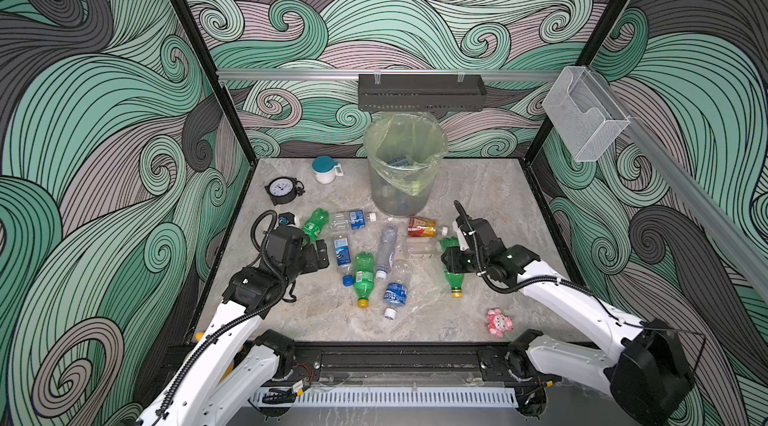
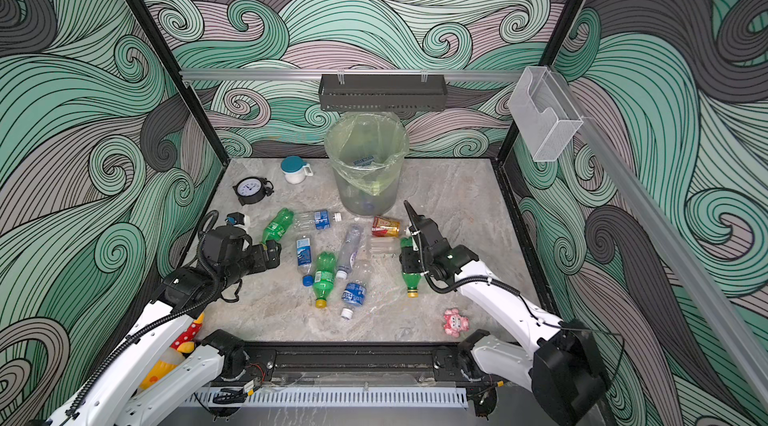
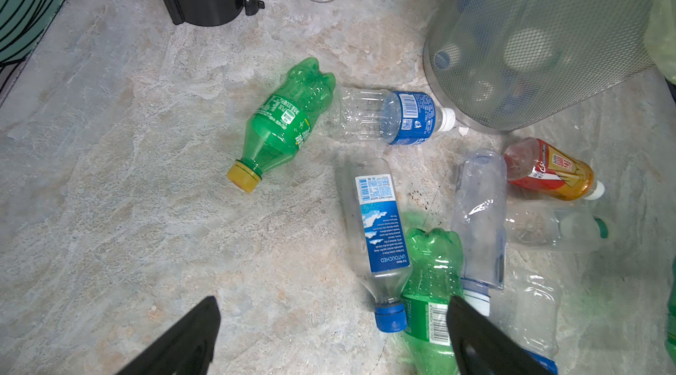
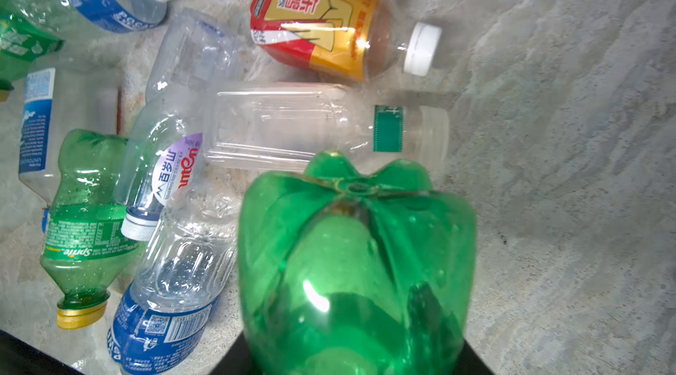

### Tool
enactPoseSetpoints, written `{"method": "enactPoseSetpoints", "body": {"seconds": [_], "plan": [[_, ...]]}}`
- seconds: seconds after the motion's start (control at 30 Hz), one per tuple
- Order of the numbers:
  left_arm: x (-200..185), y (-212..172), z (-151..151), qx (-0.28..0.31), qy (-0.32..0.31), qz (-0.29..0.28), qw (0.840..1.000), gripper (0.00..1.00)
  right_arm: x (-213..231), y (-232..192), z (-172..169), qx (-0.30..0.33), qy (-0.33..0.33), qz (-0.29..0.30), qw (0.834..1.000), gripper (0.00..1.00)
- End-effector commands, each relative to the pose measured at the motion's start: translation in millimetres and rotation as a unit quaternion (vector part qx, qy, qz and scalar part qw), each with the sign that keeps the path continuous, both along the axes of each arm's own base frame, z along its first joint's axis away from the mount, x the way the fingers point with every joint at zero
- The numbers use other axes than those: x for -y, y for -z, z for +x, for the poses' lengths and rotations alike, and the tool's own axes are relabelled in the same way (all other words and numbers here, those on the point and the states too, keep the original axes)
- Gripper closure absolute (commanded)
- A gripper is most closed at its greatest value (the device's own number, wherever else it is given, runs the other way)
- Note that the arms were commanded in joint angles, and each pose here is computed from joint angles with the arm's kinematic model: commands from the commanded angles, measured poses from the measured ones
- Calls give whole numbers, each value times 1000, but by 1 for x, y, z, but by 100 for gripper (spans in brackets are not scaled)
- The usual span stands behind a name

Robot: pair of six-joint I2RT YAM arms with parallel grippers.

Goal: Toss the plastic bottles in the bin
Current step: 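Carry the green bottle over the bin and open the right gripper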

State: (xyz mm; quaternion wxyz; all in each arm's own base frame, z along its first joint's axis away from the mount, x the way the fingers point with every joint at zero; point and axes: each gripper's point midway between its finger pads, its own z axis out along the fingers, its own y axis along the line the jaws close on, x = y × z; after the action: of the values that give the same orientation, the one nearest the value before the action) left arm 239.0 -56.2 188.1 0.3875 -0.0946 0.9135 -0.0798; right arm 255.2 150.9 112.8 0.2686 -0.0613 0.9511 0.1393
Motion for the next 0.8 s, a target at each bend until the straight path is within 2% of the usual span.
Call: {"method": "enactPoseSetpoints", "body": {"seconds": [0.0,0.07,0.17,0.3,0.37,0.4,0.47,0.5,0.6,0.77], "plan": [[-4,-3,6,8,-18,-1,1000,2,-3,-18,8,29,-4,28,999,52],[-3,-4,8,10,-18,-2,1000,2,-8,-44,19,58,-11,44,997,52],[-1,-7,12,10,-16,-3,1000,2,-24,-107,43,122,-39,74,989,53],[3,-7,18,11,-16,-11,1000,3,-56,-214,103,212,-62,118,968,54],[5,-8,21,14,-19,-19,1000,3,-75,-266,138,259,-67,147,952,55],[5,-6,22,14,-21,-23,999,3,-80,-288,159,281,-52,158,945,48],[6,-5,26,20,-27,-30,999,3,-88,-312,188,302,-36,173,937,18],[6,-5,27,20,-31,-31,999,3,-92,-321,200,313,-34,176,933,11],[6,-7,29,17,-31,-26,999,3,-89,-323,206,312,-35,165,935,7],[0,-16,34,21,-37,-2,999,3,-65,-321,162,349,-43,160,922,1]]}}
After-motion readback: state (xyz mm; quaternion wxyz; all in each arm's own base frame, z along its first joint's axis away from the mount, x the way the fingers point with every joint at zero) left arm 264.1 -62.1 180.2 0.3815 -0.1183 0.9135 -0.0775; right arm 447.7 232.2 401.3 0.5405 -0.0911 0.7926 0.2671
